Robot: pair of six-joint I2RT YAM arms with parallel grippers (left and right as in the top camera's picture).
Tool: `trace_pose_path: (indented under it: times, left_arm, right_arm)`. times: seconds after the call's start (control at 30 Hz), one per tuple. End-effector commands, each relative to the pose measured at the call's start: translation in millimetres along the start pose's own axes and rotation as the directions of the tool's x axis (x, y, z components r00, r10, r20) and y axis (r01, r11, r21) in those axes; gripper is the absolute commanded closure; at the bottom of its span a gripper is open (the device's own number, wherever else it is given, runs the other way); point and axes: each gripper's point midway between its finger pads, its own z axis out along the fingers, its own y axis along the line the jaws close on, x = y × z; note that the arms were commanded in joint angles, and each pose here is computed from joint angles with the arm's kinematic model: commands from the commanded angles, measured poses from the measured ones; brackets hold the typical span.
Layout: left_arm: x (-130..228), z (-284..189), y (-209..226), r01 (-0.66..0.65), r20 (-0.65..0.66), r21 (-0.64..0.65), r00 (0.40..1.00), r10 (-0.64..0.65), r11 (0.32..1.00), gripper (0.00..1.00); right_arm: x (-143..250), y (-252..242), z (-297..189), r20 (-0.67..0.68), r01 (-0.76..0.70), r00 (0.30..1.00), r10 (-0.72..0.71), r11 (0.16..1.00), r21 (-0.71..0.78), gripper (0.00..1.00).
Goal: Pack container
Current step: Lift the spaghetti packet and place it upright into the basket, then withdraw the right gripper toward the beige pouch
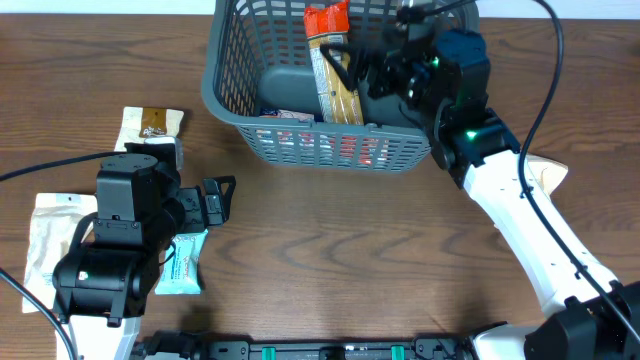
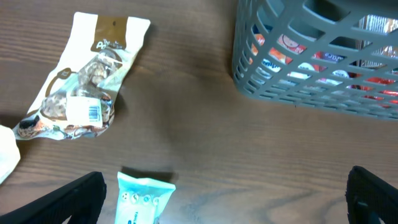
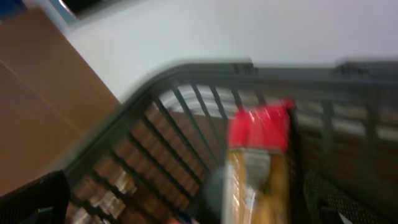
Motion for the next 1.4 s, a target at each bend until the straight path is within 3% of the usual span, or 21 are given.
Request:
trace_pose_path:
  times: [0.0, 0.17, 0.33, 0.43, 0.5, 0.57, 0.73, 0.9, 1.07, 1.23, 1.37]
  left_arm:
    - [-6.1, -4.7, 0.1, -0.003, 0.018, -0.001, 1.0, 0.003, 1.0, 0.01]
    - [-4.5, -4.7, 0.5, -0.003, 0.011, -0.002, 1.0, 0.003, 1.0, 0.01]
    - [-4.5, -4.7, 0.5, -0.003, 0.011, -0.002, 1.0, 0.003, 1.0, 0.01]
    - [-4.4, -4.7, 0.5, -0.003, 0.011, -0.003, 1.0, 0.003, 1.0, 0.01]
    - [-4.2, -4.7, 0.5, -0.003, 0.01, -0.003, 1.0, 0.003, 1.0, 0.01]
    - [-4.2, -4.7, 0.5, -0.003, 0.01, -0.003, 1.0, 0.003, 1.0, 0.01]
    - [-4.4, -4.7, 0.6, -0.008, 0.011, -0.003, 1.0, 0.008, 1.0, 0.01]
    - [-4.2, -4.7, 0.6, -0.023, 0.01, -0.003, 1.0, 0.023, 1.0, 0.01]
    - [-3.3, -4.7, 0.8, -0.023, 0.006, -0.004, 1.0, 0.023, 1.0, 0.01]
    - [-3.0, -4.7, 0.8, -0.034, 0.005, -0.004, 0.999, 0.034, 0.999, 0.01]
    - [-2.6, -4.7, 0.9, -0.033, 0.003, -0.004, 0.999, 0.033, 0.999, 0.01]
  right_arm:
    - [-14.7, -1.7, -21.6, 0.008, 0.187, 0.982, -0.188, 0.979, 0.079, 0.01]
    - [-27.6, -16.7, -63.8, -0.042, 0.333, 0.942, -0.333, 0.91, 0.245, 0.01]
    - [-80.8, 16.1, -124.5, 0.104, 0.384, 0.899, -0.426, 0.879, 0.283, 0.01]
    - [-103.3, 2.7, -166.7, 0.168, 0.286, 0.904, -0.393, 0.849, 0.444, 0.01]
    - [-103.1, -29.3, -201.4, 0.179, 0.145, 0.931, -0.318, 0.773, 0.618, 0.01]
    - [-88.7, -59.7, -234.2, 0.173, 0.027, 0.957, -0.233, 0.665, 0.746, 0.01]
    - [-36.2, -104.7, -288.4, 0.144, -0.119, 0.989, -0.015, 0.482, 0.868, 0.01]
    - [21.5, -141.2, -349.2, 0.203, -0.25, 0.954, 0.219, 0.213, 0.944, 0.01]
    - [53.1, -163.6, -383.5, 0.213, -0.236, 0.919, 0.331, 0.031, 0.971, 0.01]
    - [69.0, -188.9, -390.7, 0.194, -0.187, 0.899, 0.392, -0.055, 0.981, 0.01]
    - [78.9, -224.7, -380.6, 0.075, -0.054, 0.889, 0.451, -0.058, 0.997, 0.01]
